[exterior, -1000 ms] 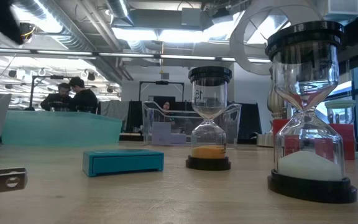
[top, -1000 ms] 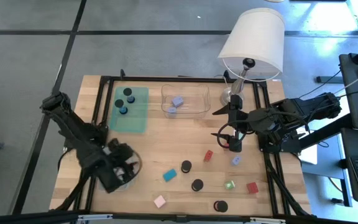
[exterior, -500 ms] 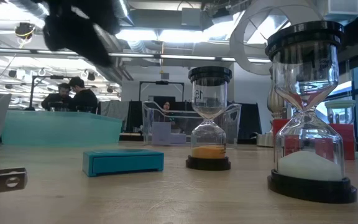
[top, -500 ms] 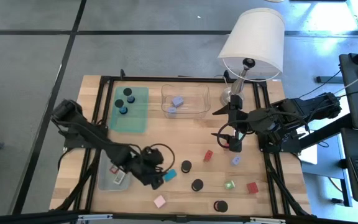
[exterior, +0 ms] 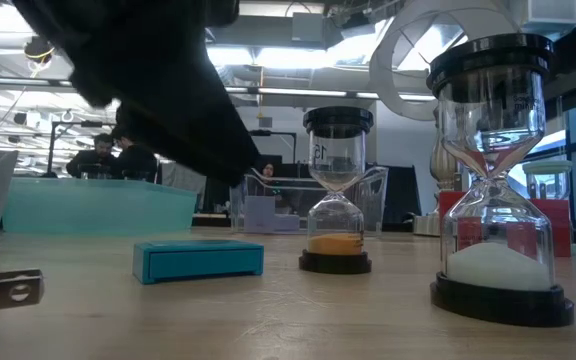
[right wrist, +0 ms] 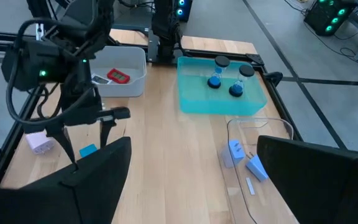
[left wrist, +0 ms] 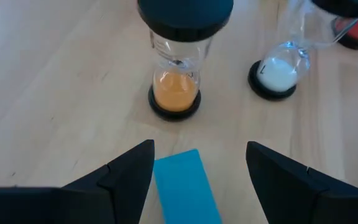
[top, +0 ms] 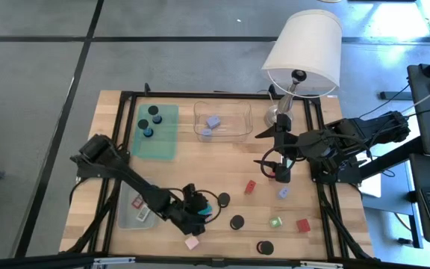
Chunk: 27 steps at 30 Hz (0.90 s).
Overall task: Pick & Place Office items
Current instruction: Put the blue digital timer into the gray bin
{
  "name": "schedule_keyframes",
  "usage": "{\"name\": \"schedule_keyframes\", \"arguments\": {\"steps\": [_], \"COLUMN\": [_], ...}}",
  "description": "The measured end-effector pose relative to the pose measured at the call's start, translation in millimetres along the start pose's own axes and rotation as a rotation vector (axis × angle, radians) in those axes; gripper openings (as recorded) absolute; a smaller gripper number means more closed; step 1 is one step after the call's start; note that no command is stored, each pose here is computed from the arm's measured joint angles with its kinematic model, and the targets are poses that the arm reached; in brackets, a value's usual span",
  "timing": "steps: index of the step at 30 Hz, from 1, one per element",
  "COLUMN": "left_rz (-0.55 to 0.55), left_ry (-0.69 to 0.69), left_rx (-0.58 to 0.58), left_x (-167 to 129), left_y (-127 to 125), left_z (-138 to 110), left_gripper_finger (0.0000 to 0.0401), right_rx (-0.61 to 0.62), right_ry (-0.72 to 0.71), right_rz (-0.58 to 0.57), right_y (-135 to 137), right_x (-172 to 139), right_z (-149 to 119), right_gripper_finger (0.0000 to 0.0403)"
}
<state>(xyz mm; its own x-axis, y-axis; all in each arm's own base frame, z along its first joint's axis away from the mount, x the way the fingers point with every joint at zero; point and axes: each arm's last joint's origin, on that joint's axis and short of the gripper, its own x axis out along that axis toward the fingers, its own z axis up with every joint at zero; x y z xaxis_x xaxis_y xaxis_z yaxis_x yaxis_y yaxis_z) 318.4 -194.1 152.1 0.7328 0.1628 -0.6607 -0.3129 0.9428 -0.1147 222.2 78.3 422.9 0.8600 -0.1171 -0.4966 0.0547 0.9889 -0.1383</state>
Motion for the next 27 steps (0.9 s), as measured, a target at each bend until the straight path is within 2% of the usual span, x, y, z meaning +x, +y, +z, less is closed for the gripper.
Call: {"name": "schedule_keyframes", "arguments": {"steps": [13,22,27], "left_rz": [0.071,0.080,0.094], "left_ry": [-0.002,0.047,0.061], "left_rx": [-0.058,-0.058,-0.101], "left_x": [13.8,25.3,26.7], "left_y": [-3.6,-2.9,-1.9], "left_z": [-22.5,-35.9,-38.0], "left_gripper_finger": [0.0253,0.0317,0.0321], "right_rx": [-0.001,0.000,-0.001], "right_ry": [0.000,0.000,0.000], "right_rz": [0.000,-0.003,-0.002], "right_y": [0.0,-0.2,-0.1], "right_x": [0.0,0.0,0.0], "right_z": [0.0,0.1,0.0], "right_gripper_finger": [0.0351,0.0351,0.0351]}}
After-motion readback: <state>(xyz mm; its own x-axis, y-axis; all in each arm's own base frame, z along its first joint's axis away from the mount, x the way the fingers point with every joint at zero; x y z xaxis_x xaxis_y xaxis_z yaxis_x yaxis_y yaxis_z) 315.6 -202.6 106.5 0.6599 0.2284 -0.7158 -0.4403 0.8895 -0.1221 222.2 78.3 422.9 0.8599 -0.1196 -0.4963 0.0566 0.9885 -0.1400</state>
